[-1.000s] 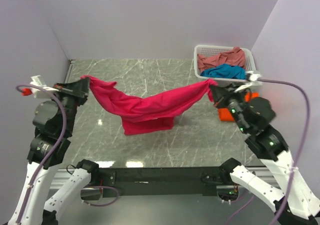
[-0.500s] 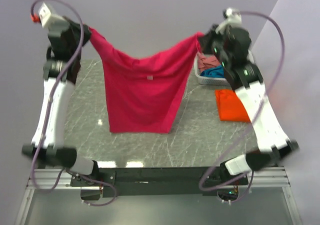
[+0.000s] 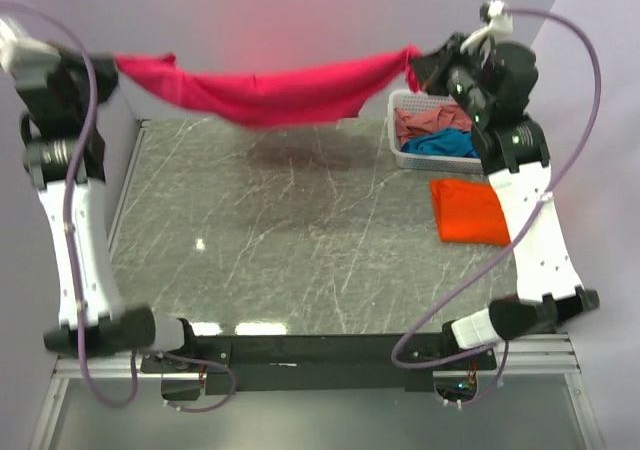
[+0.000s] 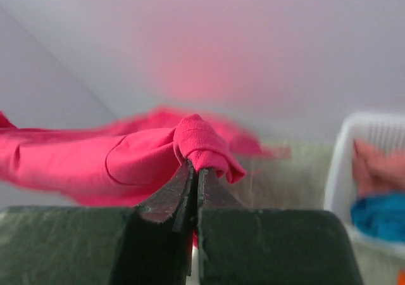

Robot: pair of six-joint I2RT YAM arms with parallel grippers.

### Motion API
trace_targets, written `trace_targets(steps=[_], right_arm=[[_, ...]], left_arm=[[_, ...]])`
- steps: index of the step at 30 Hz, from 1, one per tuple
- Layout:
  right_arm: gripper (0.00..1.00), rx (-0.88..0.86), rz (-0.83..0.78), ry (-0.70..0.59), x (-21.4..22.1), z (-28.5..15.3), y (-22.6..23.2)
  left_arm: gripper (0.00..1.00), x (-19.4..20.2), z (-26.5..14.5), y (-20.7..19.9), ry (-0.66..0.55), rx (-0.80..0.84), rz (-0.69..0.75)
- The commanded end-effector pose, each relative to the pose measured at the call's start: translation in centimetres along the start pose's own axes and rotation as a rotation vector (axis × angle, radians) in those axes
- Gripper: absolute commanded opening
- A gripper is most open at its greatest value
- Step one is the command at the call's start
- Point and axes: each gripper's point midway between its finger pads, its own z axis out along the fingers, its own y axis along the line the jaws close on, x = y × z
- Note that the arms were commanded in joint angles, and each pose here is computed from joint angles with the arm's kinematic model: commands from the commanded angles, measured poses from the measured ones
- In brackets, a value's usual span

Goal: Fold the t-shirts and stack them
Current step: Flatten the tshirt out

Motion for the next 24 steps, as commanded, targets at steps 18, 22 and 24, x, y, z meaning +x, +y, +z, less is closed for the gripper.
trace_targets(steps=[18,22,24], right_arm=[[0.81,0.399,0.098,0.676,29.5,-11.9,-13.0],[0.83,0.317,0.118,0.611,28.5,-12.0,-11.2],[0.84,0.217,0.139,0.623,29.4,-11.6,-8.8]], left_arm=[[0.99,20.7,-16.8,25.9,0.385,-0.759,-0.081],[0.99,21.2,-14.4,24.6,0.412,-0.658,-0.077],[0.99,22.1,-12.4,23.0,0.443,-0.547,-0.106]])
